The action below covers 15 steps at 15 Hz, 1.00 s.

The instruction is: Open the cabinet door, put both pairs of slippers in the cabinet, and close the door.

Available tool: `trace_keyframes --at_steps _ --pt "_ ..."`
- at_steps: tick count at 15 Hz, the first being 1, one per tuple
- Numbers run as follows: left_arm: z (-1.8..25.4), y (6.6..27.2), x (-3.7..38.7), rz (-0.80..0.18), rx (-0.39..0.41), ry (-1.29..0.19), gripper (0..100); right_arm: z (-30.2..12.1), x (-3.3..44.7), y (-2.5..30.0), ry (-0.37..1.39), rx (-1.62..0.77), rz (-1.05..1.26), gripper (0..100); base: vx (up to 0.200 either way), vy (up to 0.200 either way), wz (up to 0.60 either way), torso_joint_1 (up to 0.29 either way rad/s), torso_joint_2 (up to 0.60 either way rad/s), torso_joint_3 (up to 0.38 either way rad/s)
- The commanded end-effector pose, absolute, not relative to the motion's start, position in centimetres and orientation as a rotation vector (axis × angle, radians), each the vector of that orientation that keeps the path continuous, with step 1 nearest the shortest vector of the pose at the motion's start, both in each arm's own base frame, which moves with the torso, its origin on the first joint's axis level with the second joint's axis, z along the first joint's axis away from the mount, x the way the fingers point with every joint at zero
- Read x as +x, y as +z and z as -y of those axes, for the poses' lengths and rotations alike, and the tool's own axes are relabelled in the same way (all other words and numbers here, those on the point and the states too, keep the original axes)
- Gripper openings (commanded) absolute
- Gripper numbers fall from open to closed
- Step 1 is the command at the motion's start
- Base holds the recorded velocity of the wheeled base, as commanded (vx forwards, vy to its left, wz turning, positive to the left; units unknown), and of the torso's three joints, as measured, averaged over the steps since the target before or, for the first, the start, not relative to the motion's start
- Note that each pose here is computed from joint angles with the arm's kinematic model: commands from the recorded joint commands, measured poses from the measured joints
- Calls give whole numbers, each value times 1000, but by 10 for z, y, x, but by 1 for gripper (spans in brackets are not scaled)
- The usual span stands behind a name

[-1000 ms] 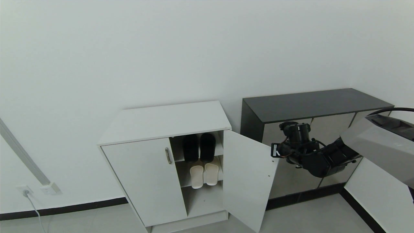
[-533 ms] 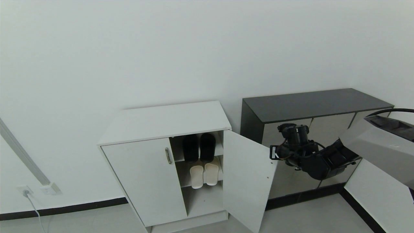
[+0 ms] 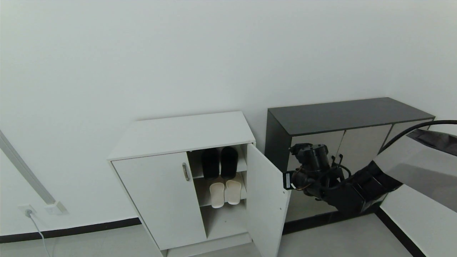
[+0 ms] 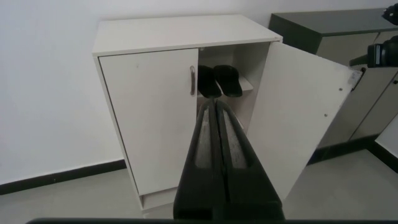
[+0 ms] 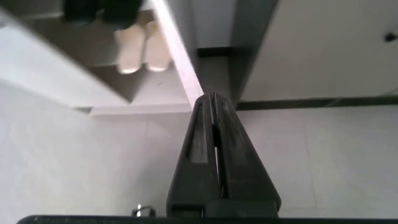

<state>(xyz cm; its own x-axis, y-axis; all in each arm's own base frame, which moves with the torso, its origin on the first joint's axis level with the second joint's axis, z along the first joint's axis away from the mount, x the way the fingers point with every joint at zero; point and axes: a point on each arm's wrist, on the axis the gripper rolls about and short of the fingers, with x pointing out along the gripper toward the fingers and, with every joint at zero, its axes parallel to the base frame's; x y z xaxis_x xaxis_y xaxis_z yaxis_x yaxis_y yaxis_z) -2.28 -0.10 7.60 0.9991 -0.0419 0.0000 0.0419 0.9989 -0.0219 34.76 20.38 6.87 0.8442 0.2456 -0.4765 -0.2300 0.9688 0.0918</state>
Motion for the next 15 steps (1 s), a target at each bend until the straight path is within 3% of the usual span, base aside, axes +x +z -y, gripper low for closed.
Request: trace_keyframes --at_steps 1,5,9,15 --pt "1 76 -23 0 -23 -41 0 -223 315 89 338 26 -483 0 0 0 0 0 0 0" --pt "1 76 -23 0 -23 -41 0 -239 282 101 433 29 -462 0 0 0 0 0 0 0" --pt "1 76 -23 0 -23 -41 0 -228 268 91 544 10 -360 0 0 0 0 0 0 0" --pt "1 76 -23 0 -23 -40 0 -225 262 84 571 -24 -365 0 0 0 100 1 0 0"
